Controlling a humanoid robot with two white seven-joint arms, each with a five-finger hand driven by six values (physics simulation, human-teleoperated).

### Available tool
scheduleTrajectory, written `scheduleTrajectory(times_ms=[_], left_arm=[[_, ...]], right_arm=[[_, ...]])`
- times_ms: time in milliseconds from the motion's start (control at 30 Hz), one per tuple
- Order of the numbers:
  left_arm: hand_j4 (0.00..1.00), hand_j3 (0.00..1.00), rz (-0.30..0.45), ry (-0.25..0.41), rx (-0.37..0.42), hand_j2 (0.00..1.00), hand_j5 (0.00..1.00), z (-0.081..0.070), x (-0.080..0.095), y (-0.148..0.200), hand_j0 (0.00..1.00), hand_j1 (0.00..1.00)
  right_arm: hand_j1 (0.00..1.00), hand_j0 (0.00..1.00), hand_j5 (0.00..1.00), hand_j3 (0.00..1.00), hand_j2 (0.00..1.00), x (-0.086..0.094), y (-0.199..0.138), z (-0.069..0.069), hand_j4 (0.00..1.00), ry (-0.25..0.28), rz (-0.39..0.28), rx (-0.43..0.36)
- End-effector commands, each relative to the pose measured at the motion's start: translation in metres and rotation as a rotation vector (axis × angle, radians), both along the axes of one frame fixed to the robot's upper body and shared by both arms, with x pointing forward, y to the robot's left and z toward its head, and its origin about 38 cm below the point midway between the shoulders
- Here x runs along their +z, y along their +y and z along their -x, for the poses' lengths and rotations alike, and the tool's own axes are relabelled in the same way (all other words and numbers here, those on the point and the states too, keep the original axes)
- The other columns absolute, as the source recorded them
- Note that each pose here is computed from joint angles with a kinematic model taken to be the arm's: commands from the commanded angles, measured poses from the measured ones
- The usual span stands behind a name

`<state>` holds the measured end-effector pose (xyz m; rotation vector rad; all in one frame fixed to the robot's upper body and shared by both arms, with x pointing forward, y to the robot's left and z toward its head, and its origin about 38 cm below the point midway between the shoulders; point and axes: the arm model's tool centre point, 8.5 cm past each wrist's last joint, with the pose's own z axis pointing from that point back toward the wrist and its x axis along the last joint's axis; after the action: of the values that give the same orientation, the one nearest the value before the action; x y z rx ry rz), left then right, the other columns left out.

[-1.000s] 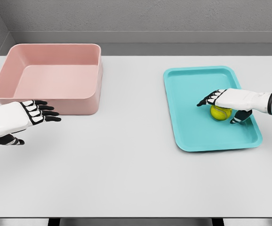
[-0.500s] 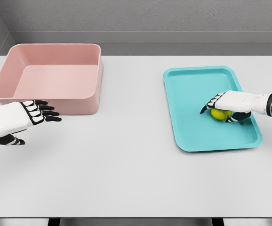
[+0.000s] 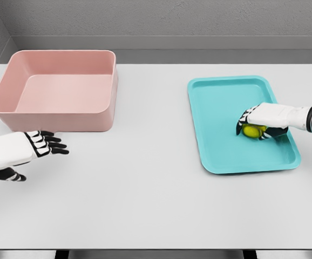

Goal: Put the tennis from the blue tray into the pink basket with both arms

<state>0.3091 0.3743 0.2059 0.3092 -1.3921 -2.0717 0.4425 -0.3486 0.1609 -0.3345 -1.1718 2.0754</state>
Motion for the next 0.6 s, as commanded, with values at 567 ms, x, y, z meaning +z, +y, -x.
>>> scheduleTrajectory(times_ms=[567], left_arm=[[1.00, 1.00, -0.035, 0.081, 0.141, 1.00, 1.00, -0.002, -0.004, 0.048, 1.00, 1.00]], right_arm=[[0.42, 0.42, 0.42, 0.42, 0.42, 0.053, 0.053, 0.011, 0.42, -0.130, -0.068, 0.168]])
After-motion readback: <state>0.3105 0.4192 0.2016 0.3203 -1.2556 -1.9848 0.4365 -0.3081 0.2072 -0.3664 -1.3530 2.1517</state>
